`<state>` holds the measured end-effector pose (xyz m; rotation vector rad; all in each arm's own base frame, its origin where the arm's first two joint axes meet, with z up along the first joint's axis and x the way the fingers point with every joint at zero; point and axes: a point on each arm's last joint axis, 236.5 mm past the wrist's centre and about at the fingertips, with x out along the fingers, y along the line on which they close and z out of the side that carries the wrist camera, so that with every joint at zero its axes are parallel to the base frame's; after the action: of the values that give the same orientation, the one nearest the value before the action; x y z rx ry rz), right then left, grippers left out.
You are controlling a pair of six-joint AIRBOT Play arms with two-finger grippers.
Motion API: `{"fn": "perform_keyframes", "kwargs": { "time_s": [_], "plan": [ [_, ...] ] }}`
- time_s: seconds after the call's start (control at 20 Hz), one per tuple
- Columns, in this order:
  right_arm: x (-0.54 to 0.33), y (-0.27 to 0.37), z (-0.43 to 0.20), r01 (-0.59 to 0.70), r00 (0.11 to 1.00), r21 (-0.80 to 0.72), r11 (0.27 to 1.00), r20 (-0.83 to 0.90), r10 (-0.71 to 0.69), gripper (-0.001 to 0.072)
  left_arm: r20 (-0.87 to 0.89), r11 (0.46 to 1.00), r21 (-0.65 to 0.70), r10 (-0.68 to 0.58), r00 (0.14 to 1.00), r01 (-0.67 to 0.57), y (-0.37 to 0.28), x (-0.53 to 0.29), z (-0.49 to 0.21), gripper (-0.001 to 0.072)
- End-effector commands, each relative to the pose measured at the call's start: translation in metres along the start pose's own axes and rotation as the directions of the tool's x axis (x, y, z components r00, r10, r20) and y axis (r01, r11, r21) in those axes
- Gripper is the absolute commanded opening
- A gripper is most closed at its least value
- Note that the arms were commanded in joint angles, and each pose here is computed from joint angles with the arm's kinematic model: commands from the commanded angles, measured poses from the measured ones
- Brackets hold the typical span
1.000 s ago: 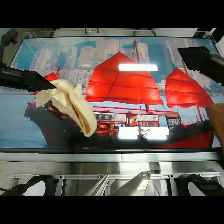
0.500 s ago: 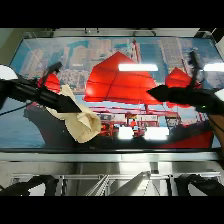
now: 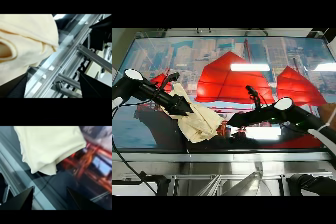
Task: Fold the shirts.
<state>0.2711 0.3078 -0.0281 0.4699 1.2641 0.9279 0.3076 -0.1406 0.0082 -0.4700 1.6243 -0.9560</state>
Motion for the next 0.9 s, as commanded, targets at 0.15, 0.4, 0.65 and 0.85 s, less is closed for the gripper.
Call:
{"fn": "perform_keyframes", "kwargs": {
  "time_s": [0.15,0.4,0.65,0.85],
  "plan": [
    [0.064,0.021,-0.007,-0.171,0.985,0.069,0.983,0.017,0.17,0.0465,0.068,0.963,-0.196,0.202,0.977,-0.185,0.084,-0.046,-0.01,0.0709],
    [0.079,0.018,0.028,-0.226,0.971,0.117,0.967,0.107,0.214,0.0455,0.183,0.95,-0.196,0.279,0.943,-0.243,0.109,-0.056,0.015,0.0709],
    [0.077,0.029,0.044,-0.243,0.964,0.084,0.966,0.13,0.231,0.0343,0.091,0.949,-0.255,0.215,0.972,-0.186,0.137,-0.026,0.008,0.07],
    [0.077,0.027,0.045,-0.236,0.965,0.09,0.967,0.135,0.223,0.0209,0.043,0.954,-0.255,0.173,0.984,-0.157,0.151,-0.008,0.004,0.0134]
  ]
}}
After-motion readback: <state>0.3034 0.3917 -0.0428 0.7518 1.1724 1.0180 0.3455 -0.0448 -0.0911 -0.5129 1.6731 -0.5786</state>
